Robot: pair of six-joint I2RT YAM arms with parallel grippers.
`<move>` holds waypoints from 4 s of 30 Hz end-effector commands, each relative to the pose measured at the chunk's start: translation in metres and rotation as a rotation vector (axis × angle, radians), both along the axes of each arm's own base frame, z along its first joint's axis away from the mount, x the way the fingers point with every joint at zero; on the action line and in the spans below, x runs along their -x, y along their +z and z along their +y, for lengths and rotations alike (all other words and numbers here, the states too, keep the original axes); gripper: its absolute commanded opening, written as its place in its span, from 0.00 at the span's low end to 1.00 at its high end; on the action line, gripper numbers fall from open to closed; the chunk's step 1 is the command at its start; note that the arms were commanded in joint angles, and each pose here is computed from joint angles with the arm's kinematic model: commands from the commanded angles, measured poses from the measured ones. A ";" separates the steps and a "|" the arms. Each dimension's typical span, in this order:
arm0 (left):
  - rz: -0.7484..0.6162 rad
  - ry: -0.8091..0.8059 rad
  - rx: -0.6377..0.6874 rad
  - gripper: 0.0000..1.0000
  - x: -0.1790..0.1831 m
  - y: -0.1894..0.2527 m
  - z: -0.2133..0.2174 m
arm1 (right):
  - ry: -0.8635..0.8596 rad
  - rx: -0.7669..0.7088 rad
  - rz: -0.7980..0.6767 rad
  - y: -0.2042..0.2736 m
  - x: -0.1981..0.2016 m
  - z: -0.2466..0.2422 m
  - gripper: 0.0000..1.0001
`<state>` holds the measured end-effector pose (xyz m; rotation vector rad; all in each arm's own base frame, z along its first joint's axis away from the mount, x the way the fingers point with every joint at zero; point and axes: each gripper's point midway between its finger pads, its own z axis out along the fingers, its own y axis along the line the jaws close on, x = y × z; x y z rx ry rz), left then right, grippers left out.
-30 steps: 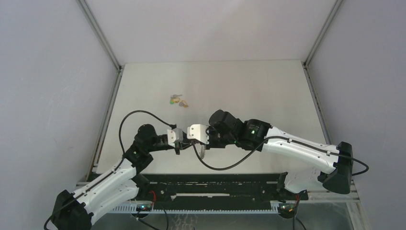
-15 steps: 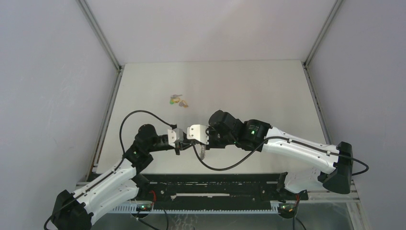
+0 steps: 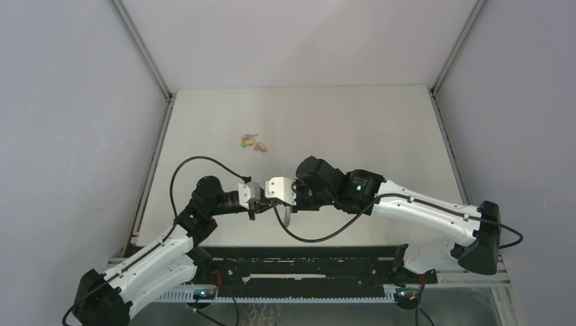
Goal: Put the keys on the keyring
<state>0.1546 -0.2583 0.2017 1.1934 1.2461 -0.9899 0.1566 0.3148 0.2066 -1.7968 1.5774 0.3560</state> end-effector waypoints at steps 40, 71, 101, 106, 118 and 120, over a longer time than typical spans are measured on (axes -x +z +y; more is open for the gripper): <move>-0.130 0.009 0.070 0.00 -0.006 0.049 -0.004 | -0.011 -0.046 -0.027 0.017 -0.003 0.010 0.00; -0.137 -0.026 0.074 0.00 0.000 0.052 -0.007 | 0.030 -0.059 0.006 0.016 0.002 0.022 0.00; -0.146 -0.056 0.086 0.00 0.008 0.056 -0.011 | 0.099 -0.136 0.026 0.027 0.007 0.038 0.00; -0.140 -0.031 0.066 0.00 0.003 0.052 -0.010 | 0.097 -0.139 0.023 0.028 0.008 0.037 0.00; -0.149 0.055 0.085 0.00 -0.008 0.052 -0.005 | 0.074 -0.155 0.023 0.040 0.011 0.022 0.18; -0.152 0.066 0.089 0.00 -0.010 0.052 -0.004 | 0.070 -0.170 0.016 0.042 0.011 0.020 0.20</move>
